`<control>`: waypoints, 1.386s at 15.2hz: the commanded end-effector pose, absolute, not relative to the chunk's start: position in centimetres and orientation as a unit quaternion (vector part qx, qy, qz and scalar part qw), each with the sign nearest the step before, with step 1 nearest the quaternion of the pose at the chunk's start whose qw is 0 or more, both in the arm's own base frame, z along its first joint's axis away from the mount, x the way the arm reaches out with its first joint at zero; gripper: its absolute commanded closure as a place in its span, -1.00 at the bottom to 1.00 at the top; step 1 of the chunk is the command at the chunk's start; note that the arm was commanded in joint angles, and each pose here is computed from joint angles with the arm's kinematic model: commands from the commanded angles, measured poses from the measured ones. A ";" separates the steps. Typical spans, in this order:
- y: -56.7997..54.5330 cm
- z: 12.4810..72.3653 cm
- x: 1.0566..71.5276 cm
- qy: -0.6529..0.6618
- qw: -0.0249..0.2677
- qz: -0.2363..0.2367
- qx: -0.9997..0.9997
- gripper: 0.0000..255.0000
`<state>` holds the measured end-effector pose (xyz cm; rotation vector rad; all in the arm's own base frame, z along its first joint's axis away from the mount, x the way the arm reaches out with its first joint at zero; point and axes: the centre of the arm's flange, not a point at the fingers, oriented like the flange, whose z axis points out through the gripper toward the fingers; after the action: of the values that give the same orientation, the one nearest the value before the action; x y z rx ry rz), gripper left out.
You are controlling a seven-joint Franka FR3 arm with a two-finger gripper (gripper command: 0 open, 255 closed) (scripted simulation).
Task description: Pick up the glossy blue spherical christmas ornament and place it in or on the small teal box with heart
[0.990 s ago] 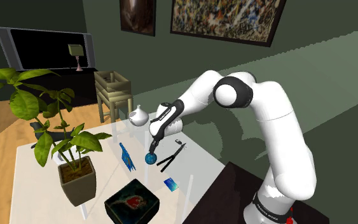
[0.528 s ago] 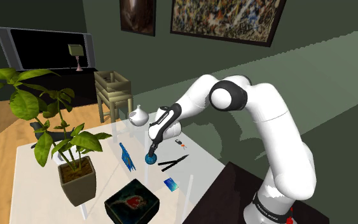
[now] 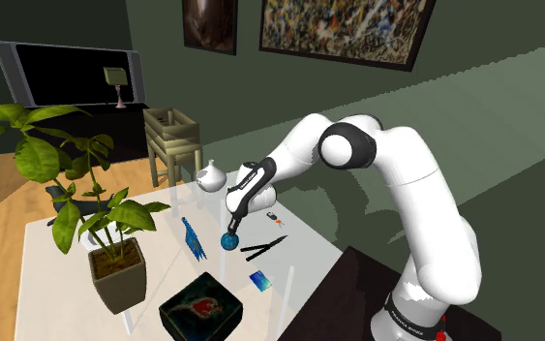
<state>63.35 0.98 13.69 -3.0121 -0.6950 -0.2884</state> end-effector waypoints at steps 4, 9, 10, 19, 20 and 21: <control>1.0 13.7 63.3 -0.224 0.019 -0.093 -0.970 1.00; 1.0 15.3 63.3 -0.224 0.019 -0.093 -0.970 1.00; 1.0 15.8 63.3 -0.224 0.019 -0.093 -0.970 1.00; 1.0 20.5 63.3 -0.224 0.019 -0.093 -0.970 1.00; 1.0 21.1 63.3 -0.224 0.019 -0.093 -0.970 1.00; 1.0 21.6 63.3 -0.224 0.019 -0.093 -0.970 1.00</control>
<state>63.34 0.93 21.09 -3.0120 -0.6950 -0.2881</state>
